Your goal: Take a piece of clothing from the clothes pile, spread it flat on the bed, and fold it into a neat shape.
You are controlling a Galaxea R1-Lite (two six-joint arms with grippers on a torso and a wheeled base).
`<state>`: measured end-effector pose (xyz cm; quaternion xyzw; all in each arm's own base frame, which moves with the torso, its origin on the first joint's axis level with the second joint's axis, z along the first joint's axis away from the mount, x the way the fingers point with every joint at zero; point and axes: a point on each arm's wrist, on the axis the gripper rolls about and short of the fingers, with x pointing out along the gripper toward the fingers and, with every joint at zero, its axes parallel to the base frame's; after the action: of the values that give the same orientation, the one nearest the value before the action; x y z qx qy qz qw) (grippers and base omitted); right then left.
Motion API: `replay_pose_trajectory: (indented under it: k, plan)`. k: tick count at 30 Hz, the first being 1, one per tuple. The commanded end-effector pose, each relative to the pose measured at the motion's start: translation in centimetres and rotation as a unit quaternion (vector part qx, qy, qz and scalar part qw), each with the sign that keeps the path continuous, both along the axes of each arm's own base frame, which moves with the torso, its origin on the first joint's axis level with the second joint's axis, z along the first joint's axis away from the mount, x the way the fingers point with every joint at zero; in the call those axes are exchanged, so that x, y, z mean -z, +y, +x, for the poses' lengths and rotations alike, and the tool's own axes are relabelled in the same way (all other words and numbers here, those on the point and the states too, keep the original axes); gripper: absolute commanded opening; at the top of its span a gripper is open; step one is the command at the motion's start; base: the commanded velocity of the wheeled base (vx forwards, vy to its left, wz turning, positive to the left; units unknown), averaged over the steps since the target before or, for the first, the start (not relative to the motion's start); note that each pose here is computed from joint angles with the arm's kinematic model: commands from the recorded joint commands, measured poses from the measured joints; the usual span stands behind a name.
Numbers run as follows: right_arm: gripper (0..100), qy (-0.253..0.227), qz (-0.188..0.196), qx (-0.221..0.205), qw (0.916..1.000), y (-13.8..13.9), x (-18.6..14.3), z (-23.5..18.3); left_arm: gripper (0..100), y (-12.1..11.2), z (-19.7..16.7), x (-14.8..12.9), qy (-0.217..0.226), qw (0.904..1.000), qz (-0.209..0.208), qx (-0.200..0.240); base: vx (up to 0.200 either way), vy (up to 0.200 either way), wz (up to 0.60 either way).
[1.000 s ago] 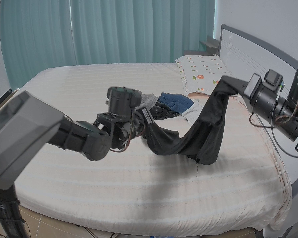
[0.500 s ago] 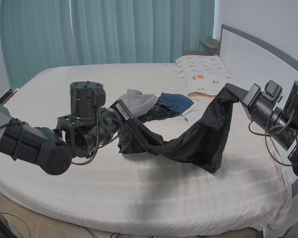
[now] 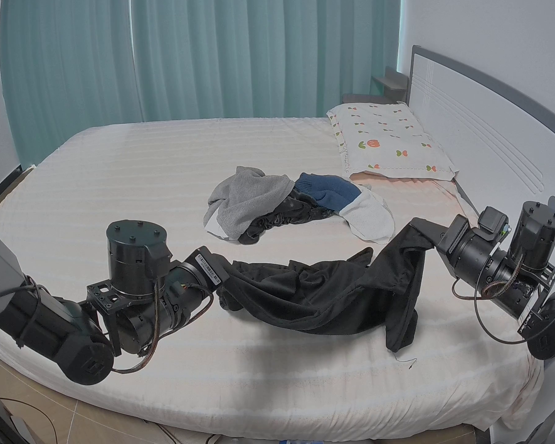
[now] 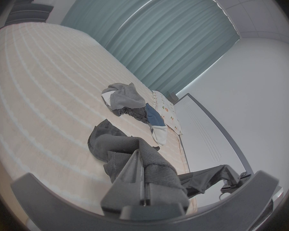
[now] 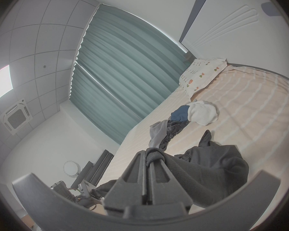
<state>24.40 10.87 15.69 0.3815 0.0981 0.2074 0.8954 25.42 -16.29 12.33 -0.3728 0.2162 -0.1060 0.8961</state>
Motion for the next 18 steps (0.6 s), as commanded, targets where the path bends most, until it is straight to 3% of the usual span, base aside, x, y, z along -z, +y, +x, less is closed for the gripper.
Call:
replay_pose_trajectory:
  k: [1, 8, 18]
  plan:
    - [0, 0.013, -0.005, 0.007, 0.9999, -0.16, 0.90, 0.06, 0, 0.29, -0.70, -0.38, -0.001, 1.0000, -0.007, 0.001, 0.000, 0.000, 0.00]
    - [0, 0.011, -0.001, 0.004, 0.9999, -0.13, 1.47, -0.29, 0, 0.25, -0.64, -0.07, 0.004, 1.0000, -0.007, 0.001, -0.171, 0.000, 0.00]
    - [0, 0.012, -0.001, 0.004, 0.9999, -0.11, 1.71, -0.33, 0, 0.19, -0.53, -0.18, 0.001, 1.0000, -0.008, 0.000, 0.000, 0.000, 0.00]
